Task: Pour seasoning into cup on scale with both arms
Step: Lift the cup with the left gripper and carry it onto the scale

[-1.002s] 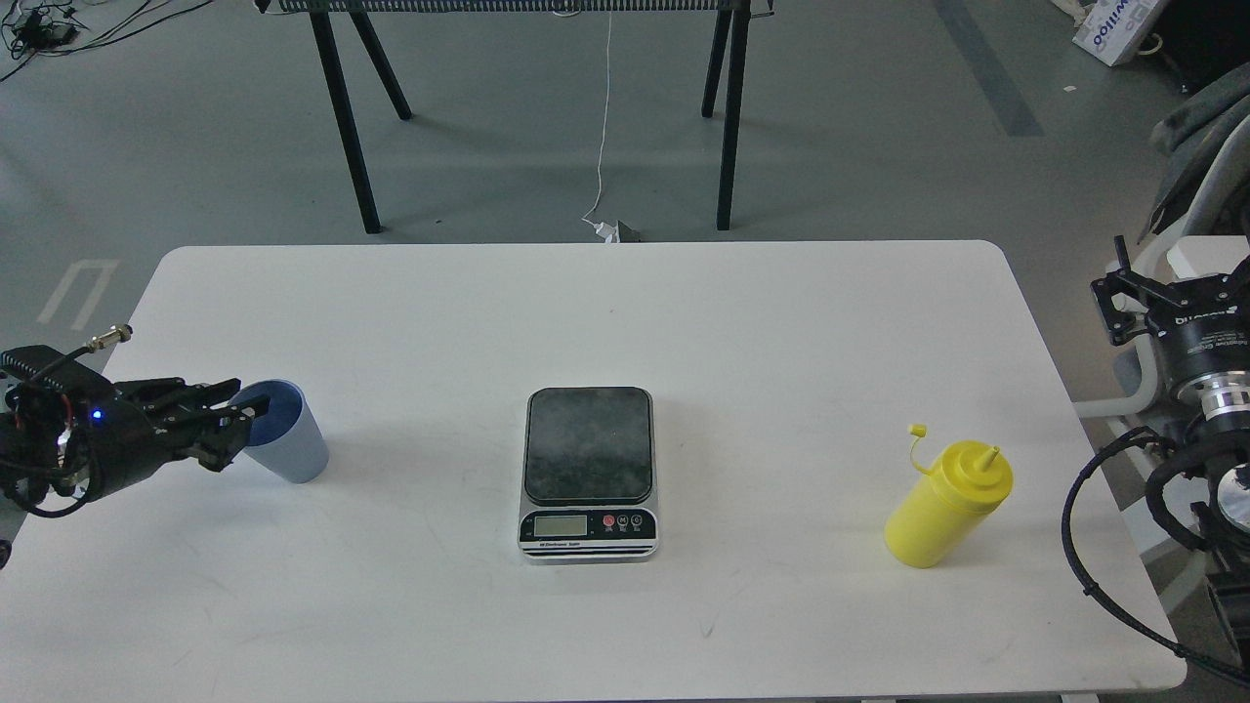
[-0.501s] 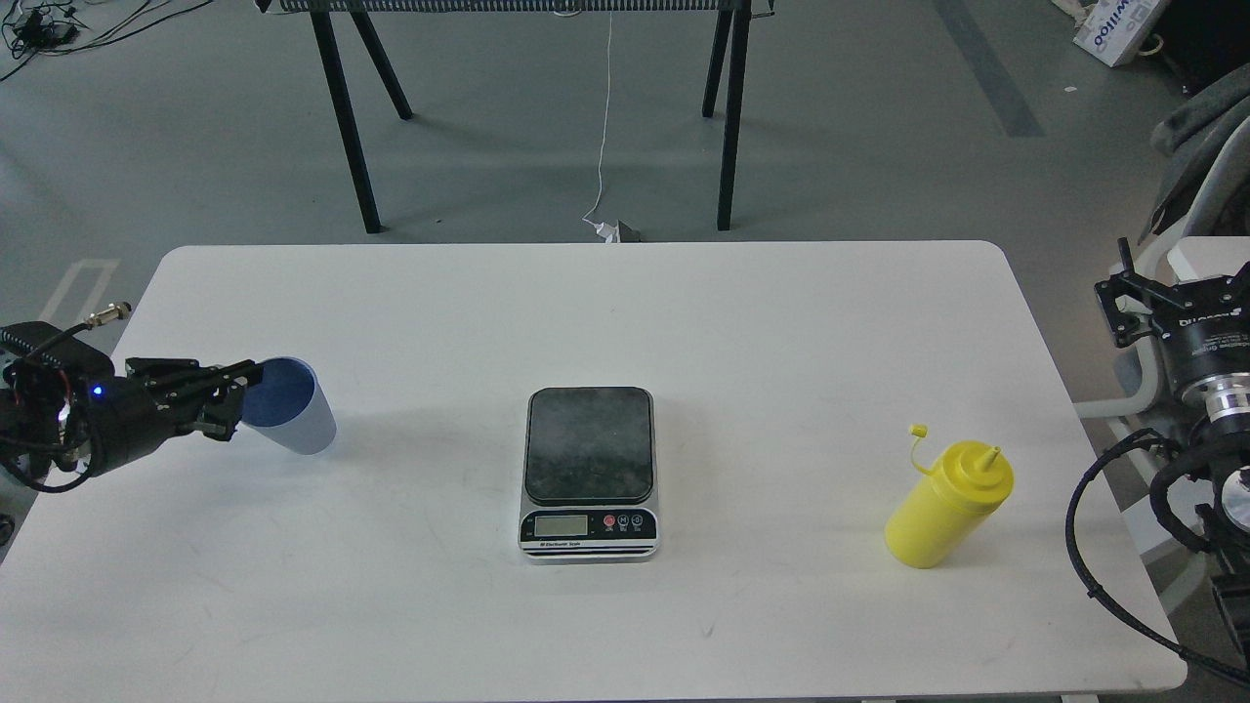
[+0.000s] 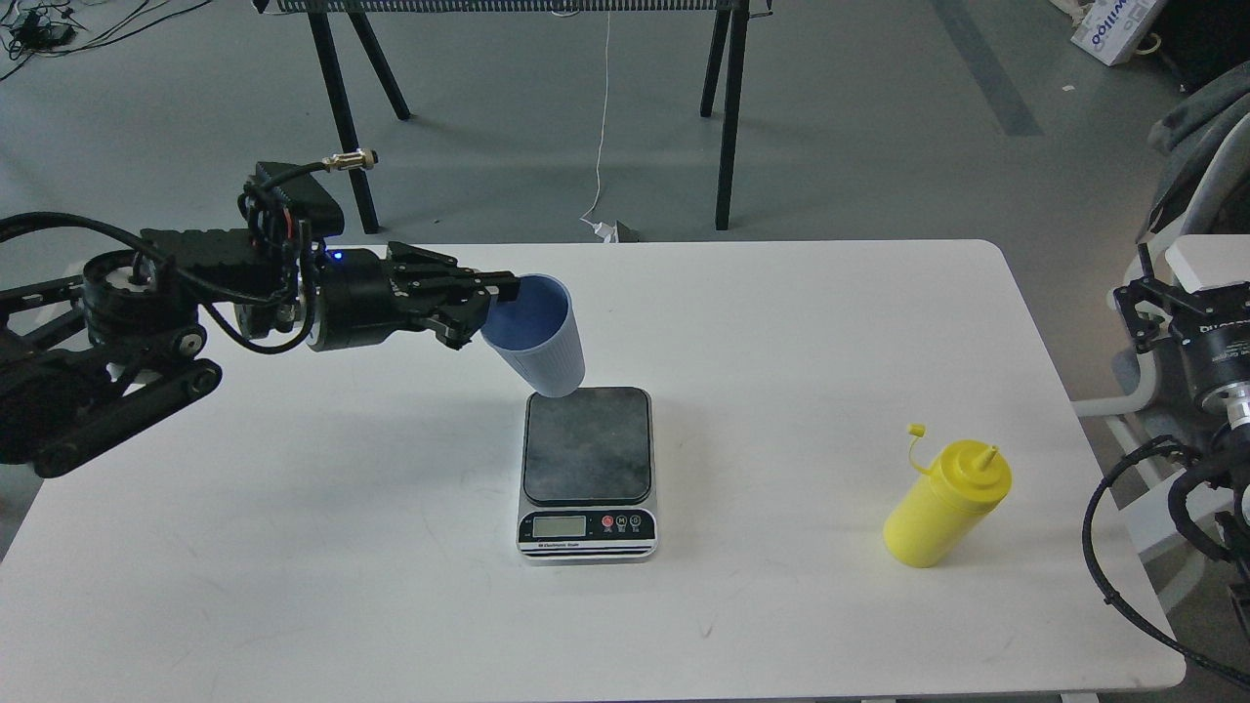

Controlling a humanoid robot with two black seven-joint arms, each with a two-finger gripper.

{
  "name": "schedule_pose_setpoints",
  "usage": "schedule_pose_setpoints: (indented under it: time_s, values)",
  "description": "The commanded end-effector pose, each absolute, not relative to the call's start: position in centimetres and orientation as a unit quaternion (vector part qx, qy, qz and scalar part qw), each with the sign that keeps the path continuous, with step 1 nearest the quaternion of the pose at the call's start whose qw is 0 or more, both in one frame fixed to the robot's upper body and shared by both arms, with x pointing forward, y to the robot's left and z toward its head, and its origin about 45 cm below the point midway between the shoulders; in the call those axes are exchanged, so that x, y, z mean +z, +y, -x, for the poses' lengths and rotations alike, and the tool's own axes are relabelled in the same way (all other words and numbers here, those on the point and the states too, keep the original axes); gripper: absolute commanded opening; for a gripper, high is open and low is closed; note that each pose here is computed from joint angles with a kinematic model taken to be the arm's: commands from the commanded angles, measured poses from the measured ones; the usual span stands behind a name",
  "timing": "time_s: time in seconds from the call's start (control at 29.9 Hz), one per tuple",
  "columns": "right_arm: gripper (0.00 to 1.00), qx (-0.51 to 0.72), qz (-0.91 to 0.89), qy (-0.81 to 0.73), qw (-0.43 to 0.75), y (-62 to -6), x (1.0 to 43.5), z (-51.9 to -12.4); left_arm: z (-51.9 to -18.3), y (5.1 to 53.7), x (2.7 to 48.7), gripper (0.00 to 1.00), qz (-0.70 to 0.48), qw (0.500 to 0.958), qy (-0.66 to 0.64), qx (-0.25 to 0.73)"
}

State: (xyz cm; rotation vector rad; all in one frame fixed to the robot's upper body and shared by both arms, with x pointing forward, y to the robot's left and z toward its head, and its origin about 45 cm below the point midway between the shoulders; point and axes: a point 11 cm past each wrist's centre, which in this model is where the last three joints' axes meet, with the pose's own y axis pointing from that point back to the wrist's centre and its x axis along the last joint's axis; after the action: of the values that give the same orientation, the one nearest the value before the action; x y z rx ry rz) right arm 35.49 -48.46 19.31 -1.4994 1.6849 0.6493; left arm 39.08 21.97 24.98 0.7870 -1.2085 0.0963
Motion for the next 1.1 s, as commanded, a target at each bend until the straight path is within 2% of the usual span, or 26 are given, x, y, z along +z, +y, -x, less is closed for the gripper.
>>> schedule_pose_setpoints:
  time_s: [0.0,0.3,0.97,1.07]
  values:
    - [0.99,0.249,0.586,0.669,0.384,-49.3,19.5,-35.0,-39.3,19.4,23.7,0.05,-0.367,0.748,-0.553,0.01]
    - [0.99,0.251,0.583,0.671,0.384,-49.4,19.2,-34.8,-39.8,18.3,20.3,0.06,-0.398,0.742,-0.54,-0.016]
    - [0.99,0.25,0.583,0.671,0.383,-49.5,19.2,-34.8,-39.2,18.8,18.8,0.1,-0.414,0.732,-0.54,-0.042]
    - [0.99,0.251,0.583,0.671,0.382,-49.5,19.2,-34.7,-39.2,18.8,18.8,0.15,-0.414,0.732,-0.54,-0.042]
